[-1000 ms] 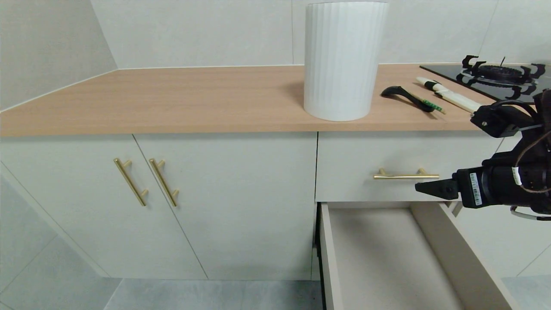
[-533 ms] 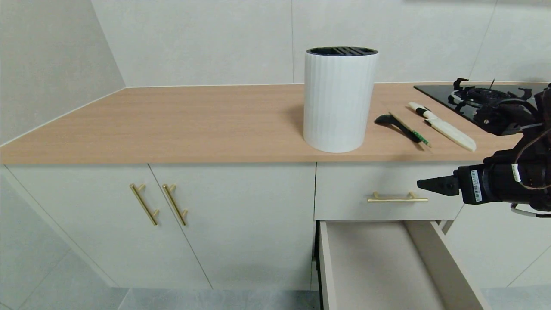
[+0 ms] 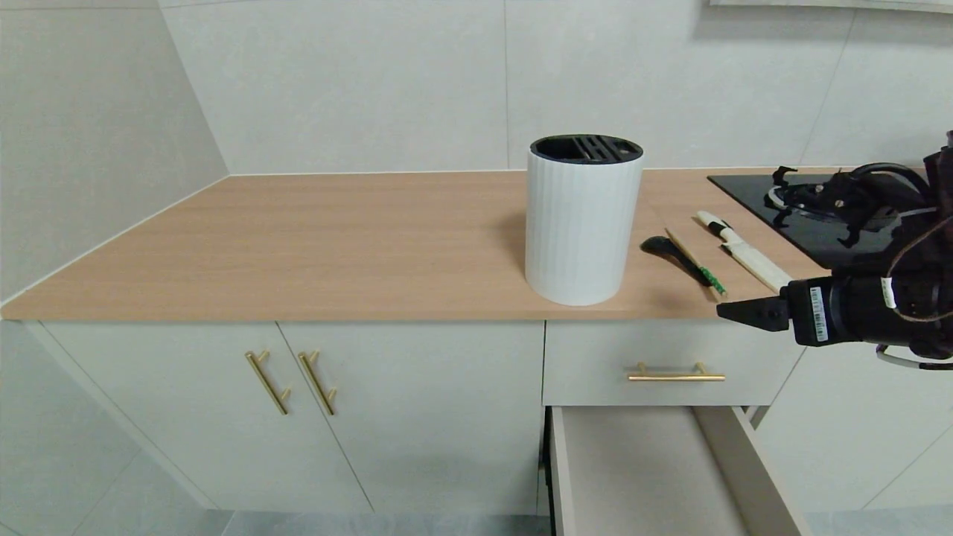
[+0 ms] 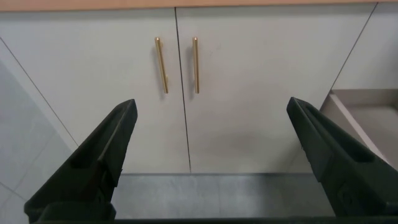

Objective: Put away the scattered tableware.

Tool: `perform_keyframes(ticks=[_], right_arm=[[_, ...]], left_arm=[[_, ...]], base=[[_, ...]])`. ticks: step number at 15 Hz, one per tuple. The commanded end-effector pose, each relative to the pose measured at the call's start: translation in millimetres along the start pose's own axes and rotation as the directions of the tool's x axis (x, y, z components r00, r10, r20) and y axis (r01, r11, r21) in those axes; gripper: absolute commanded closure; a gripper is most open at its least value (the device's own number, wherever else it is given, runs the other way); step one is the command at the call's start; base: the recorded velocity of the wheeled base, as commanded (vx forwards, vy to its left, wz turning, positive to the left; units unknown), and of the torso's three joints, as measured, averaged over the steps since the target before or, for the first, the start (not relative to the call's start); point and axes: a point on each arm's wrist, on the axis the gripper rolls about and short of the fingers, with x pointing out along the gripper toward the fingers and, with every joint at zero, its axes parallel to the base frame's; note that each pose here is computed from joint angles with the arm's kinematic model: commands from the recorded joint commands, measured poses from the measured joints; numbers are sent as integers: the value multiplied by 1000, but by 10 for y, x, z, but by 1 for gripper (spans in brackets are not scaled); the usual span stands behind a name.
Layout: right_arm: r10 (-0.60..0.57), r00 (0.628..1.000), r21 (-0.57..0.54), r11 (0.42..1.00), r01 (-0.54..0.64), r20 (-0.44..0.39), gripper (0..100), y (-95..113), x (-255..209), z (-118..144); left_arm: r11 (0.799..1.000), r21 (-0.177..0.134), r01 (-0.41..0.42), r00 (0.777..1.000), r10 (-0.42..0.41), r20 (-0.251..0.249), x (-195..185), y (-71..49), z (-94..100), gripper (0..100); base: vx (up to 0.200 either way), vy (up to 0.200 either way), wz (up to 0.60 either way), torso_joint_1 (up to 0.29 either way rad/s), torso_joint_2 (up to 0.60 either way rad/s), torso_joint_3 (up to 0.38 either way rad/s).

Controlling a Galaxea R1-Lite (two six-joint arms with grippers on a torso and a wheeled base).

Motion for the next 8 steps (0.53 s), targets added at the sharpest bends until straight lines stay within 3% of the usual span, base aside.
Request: perform_keyframes(ticks=[1,5,8], right_arm=[[-7,1000,0,1000,7,-25,0,6,120,-17],[-84,996,69,994,82,30,0,-132,566,62],[-200,980,142,970,196,13,0,-246,946,75]], left_arm=[[1000,1,0,1000,0,-1,0,0,0,0],[1000,0,0,1000,0,-1,0,0,0,0],[1000,0,0,1000,0,-1,0,0,0,0]], base=[[0,0,0,41,-95,-66],[0,0,0,7,-13,-9],[0,0,0,0,0,0]])
